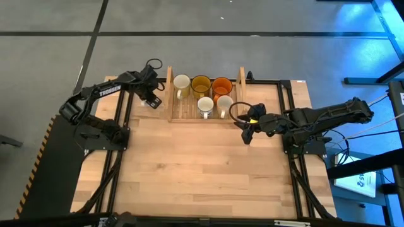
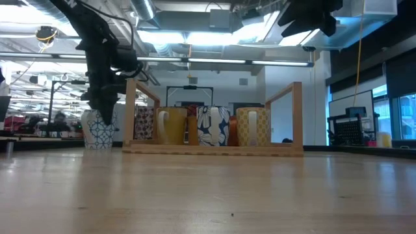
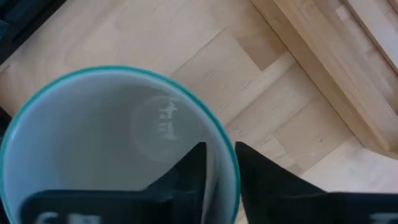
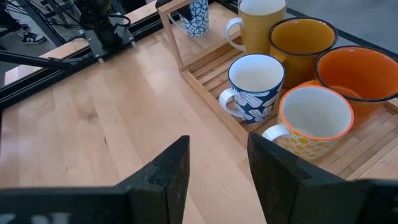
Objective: Place coffee mugs
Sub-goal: Put the patterned light blue mug on the shelf
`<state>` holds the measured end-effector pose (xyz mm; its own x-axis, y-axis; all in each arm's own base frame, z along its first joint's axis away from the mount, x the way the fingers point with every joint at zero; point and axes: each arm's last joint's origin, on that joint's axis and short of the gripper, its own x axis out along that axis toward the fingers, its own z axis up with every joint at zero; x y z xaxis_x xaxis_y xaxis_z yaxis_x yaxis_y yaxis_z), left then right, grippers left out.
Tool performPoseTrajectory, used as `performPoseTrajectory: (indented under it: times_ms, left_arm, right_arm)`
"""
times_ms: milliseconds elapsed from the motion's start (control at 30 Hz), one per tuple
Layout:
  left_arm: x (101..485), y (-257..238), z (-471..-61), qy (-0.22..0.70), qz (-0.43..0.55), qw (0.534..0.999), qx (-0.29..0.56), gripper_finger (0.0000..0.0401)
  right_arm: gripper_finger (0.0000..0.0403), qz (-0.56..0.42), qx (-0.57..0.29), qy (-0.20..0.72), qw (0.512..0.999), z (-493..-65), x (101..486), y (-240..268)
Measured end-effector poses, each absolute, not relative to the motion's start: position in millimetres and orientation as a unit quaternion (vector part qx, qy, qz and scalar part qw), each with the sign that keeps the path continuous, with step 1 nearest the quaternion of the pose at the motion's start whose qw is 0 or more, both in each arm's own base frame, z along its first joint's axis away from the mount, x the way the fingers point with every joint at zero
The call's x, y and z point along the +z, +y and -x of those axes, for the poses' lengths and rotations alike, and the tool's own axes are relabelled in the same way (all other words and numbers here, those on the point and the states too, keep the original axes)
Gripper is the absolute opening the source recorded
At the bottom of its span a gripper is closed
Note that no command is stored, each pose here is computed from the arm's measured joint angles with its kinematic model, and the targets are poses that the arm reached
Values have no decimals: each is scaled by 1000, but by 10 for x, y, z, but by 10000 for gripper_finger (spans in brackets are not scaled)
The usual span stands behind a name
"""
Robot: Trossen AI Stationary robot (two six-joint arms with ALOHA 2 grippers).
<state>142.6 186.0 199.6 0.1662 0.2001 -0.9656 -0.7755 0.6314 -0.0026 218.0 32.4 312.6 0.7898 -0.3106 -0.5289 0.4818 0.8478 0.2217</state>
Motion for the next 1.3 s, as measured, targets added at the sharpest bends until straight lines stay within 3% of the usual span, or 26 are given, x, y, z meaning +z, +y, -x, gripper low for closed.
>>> performPoseTrajectory:
  times_ms: [167, 367, 867, 1300]
  left_arm:
    - [1997, 1858, -1425, 551, 258, 719, 335, 18]
    - [2060, 1783, -1413, 561, 256, 714, 333, 19]
    - [2756, 1217, -1454, 555, 230, 736, 311, 18]
    - [3035, 613, -1590, 591, 200, 752, 212, 18]
  right_arm:
    - [149, -175, -213, 244, 930, -2180, 3126, 324]
    - [150, -177, -203, 251, 930, -2179, 3121, 330]
    - [149, -163, -212, 274, 924, -2148, 3082, 321]
    - [149, -159, -214, 282, 922, -2136, 3068, 318]
